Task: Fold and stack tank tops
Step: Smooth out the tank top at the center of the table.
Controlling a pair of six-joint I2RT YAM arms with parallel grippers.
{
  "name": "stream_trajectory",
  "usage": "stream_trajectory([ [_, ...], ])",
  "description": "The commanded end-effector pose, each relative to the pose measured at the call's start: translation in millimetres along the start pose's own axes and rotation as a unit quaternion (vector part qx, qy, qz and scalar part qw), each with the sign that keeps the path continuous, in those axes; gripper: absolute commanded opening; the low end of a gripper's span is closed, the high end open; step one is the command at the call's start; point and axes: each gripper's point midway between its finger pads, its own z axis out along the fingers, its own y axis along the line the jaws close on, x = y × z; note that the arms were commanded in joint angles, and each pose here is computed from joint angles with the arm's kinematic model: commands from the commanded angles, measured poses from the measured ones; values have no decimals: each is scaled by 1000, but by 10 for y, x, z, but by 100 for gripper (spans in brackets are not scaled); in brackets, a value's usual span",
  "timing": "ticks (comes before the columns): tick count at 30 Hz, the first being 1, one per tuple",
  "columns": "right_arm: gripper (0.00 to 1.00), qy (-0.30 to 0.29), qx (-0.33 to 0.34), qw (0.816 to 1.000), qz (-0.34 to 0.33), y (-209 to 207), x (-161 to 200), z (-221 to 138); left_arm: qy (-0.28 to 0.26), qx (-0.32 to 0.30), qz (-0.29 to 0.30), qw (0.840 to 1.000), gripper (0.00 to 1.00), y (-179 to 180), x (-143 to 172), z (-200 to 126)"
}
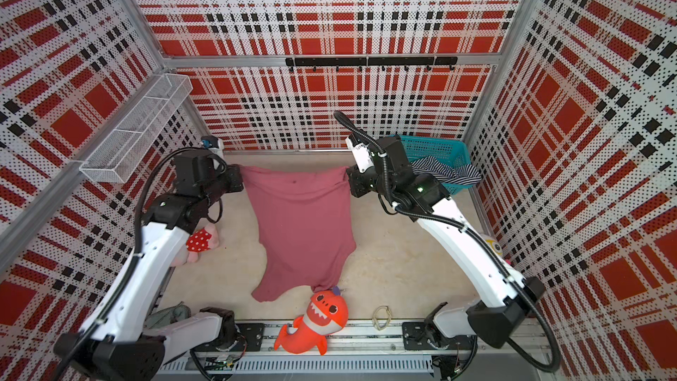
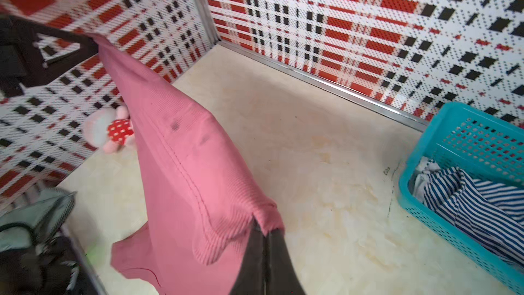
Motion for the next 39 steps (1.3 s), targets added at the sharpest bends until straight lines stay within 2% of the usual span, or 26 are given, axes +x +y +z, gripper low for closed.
stream_trajectory([
  [1, 0, -11, 30, 999, 43, -294, 6, 431, -33, 41, -21, 998, 0, -150, -123, 381],
  [6, 0, 24, 57, 995, 77, -668, 291, 1307, 16, 39, -22, 999, 0, -228, 166, 1304],
  [9, 0, 14, 65, 993, 98, -877, 300, 1706, 40, 31, -14, 999, 0, -268, 233, 1872],
  [14, 0, -27, 75, 988, 132, -1247, 204, 2170, 21, 40, -8, 999, 2, -441, 68, 2650],
  [16, 27, -49, 73, 986, 139, -1357, 128, 2252, 14, 46, -11, 999, 54, -484, -39, 2843],
  [17, 39, -54, 76, 986, 137, -1379, 97, 2253, 8, 47, -12, 999, 71, -491, -110, 2862],
  [19, 58, -53, 85, 987, 125, -1387, 50, 2187, -8, 42, -11, 999, 92, -496, -299, 2779],
  [21, 65, -48, 85, 988, 119, -1341, 42, 2059, -19, 29, -10, 999, 99, -442, -414, 2610],
  [23, 68, -32, 82, 989, 118, -1275, 171, 1942, -23, 14, -13, 1000, 100, -366, -435, 2403],
  [25, 66, -2, 66, 991, 117, -1140, 400, 1842, 0, 7, -23, 1000, 99, -299, -199, 2183],
  [28, 57, 52, 33, 992, 110, -862, 917, 1757, 22, 35, -58, 997, 92, -351, 419, 1803],
  [30, 49, 88, 21, 990, 106, -724, 1285, 1727, 25, 54, -103, 993, 86, -360, 830, 1624],
  [33, 36, 120, 4, 986, 114, -575, 1687, 1740, 28, 71, -160, 984, 74, -297, 1212, 1555],
  [39, 28, 151, -4, 982, 110, -358, 2163, 1917, 52, 71, -204, 975, 59, -321, 1630, 1846],
])
